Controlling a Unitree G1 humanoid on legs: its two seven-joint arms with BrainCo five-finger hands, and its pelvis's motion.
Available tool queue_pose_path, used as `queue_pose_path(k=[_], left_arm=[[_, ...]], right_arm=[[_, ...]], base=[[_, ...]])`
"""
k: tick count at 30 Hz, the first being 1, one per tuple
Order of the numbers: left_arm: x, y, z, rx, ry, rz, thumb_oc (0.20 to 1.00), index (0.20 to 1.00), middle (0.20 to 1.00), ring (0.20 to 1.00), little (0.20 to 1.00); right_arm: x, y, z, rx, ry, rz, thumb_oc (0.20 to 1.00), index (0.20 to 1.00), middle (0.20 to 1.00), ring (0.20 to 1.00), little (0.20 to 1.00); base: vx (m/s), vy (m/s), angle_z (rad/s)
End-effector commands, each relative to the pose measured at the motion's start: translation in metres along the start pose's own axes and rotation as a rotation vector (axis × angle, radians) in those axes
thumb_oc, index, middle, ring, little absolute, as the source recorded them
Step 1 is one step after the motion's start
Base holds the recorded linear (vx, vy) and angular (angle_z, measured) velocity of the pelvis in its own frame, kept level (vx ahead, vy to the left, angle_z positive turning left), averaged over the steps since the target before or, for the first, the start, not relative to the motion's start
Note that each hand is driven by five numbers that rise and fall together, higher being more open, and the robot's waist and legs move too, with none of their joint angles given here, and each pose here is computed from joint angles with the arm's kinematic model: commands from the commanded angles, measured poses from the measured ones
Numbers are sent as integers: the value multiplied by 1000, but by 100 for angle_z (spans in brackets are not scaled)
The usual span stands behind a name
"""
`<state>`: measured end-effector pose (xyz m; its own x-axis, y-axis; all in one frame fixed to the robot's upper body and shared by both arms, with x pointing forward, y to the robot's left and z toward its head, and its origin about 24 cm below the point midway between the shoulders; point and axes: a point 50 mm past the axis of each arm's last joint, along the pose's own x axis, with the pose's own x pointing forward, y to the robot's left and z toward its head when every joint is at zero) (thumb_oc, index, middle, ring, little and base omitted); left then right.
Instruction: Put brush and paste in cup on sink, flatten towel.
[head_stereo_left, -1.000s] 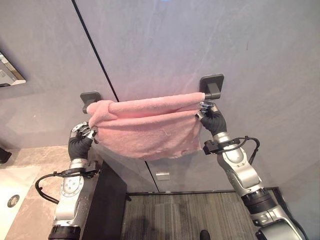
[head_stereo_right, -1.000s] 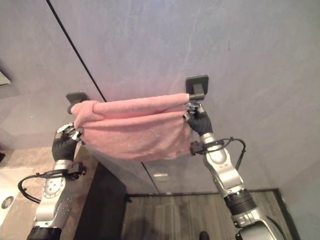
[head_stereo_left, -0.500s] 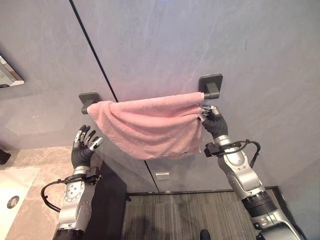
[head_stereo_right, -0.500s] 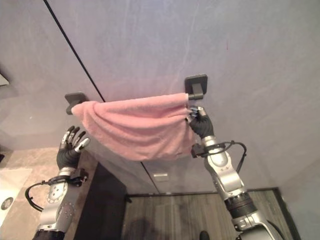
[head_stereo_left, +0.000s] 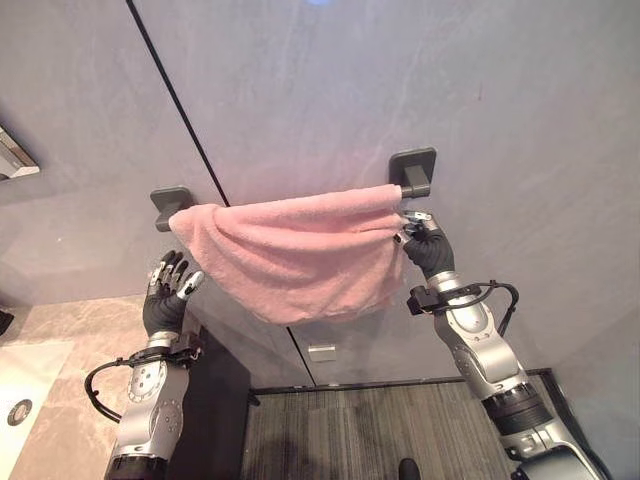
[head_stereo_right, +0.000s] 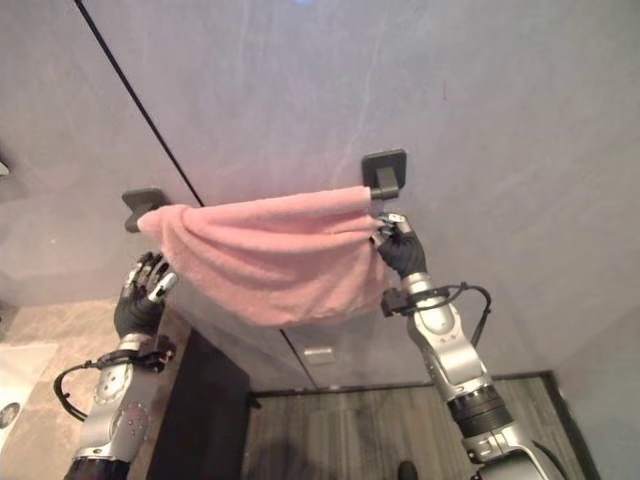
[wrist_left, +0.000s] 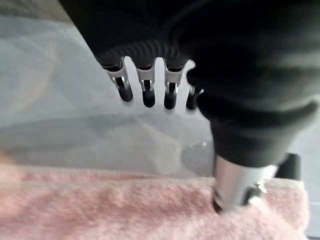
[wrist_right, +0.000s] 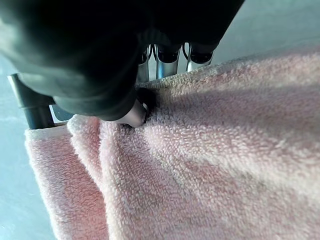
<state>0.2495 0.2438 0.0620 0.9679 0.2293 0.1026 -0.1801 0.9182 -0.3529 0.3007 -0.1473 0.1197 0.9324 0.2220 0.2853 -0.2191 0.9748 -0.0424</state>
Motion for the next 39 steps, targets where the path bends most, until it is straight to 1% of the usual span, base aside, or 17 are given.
queue_pose_path(k=[1, 2, 4, 5, 8, 9, 11, 15, 17, 20, 25, 31, 33, 36, 37, 38, 39], left_arm=[[19, -4, 31, 85, -96, -105, 683, 683, 683, 683, 683], [20, -6, 33, 74, -101, -120, 561, 561, 561, 561, 561], [22, -10, 37, 71, -112, -156, 514, 514, 514, 514, 514], [23, -11, 40, 69, -126, -167, 454, 454, 454, 454, 454], [23, -14, 43, 53, -135, -185, 404, 404, 404, 404, 404], [23, -16, 45, 50, -145, -195, 291, 291, 291, 291, 291], [22, -17, 47, 50, -159, -200, 206, 206, 206, 206, 206], [21, -14, 53, 65, -182, -193, 200, 200, 200, 200, 200], [18, -7, 76, 92, -278, -169, 200, 200, 200, 200, 200], [15, -3, 81, 84, -311, -138, 200, 200, 200, 200, 200], [5, 12, 58, 77, -229, -41, 200, 200, 200, 200, 200], [-4, 20, 51, 75, -203, -10, 200, 200, 200, 200, 200], [-4, 25, 41, 231, -139, 7, 200, 200, 200, 200, 200], [-5, 33, 33, 272, -89, 34, 200, 200, 200, 200, 200], [-4, 35, 33, 284, -88, 43, 416, 416, 416, 416, 416], [-4, 35, 33, 284, -88, 43, 485, 485, 485, 485, 485], [-5, 35, 33, 287, -86, 37, 1000, 1000, 1000, 1000, 1000]], right_arm=[[4, 10, 12, 73, -92, 14, 200, 200, 200, 200, 200], [4, 9, 12, 71, -93, 14, 200, 200, 200, 200, 200], [3, 9, 11, 71, -87, 18, 200, 200, 200, 200, 200], [3, 9, 10, 70, -85, 21, 200, 200, 200, 200, 200], [3, 9, 10, 72, -84, 28, 200, 200, 200, 200, 200], [2, 9, 10, 72, -82, 33, 200, 200, 200, 200, 200], [2, 9, 9, 73, -79, 35, 200, 200, 200, 200, 200], [1, 8, 8, 69, -76, 37, 200, 200, 200, 200, 200], [2, 5, 16, 67, -112, 36, 200, 200, 200, 200, 200], [2, 4, 21, 75, -136, 31, 200, 200, 200, 200, 200], [0, 5, 17, 67, -118, 28, 200, 200, 200, 200, 200], [-2, 2, 16, 60, -117, 22, 200, 200, 200, 200, 200], [-2, 4, 11, 69, -97, 17, 200, 200, 200, 200, 200], [-1, 10, 6, 66, -66, 42, 200, 200, 200, 200, 200], [0, 10, 5, 63, -62, 44, 200, 200, 200, 200, 200], [0, 11, 5, 63, -62, 44, 200, 200, 200, 200, 200], [-1, 9, 5, 65, -62, 37, 200, 200, 200, 200, 200]], base=[[0, 0, 0], [0, 0, 0], [0, 0, 0], [0, 0, 0], [0, 0, 0], [0, 0, 0], [0, 0, 0], [0, 0, 0], [0, 0, 0], [0, 0, 0], [0, 0, 0], [0, 0, 0], [0, 0, 0], [0, 0, 0], [0, 0, 0], [0, 0, 0], [0, 0, 0]])
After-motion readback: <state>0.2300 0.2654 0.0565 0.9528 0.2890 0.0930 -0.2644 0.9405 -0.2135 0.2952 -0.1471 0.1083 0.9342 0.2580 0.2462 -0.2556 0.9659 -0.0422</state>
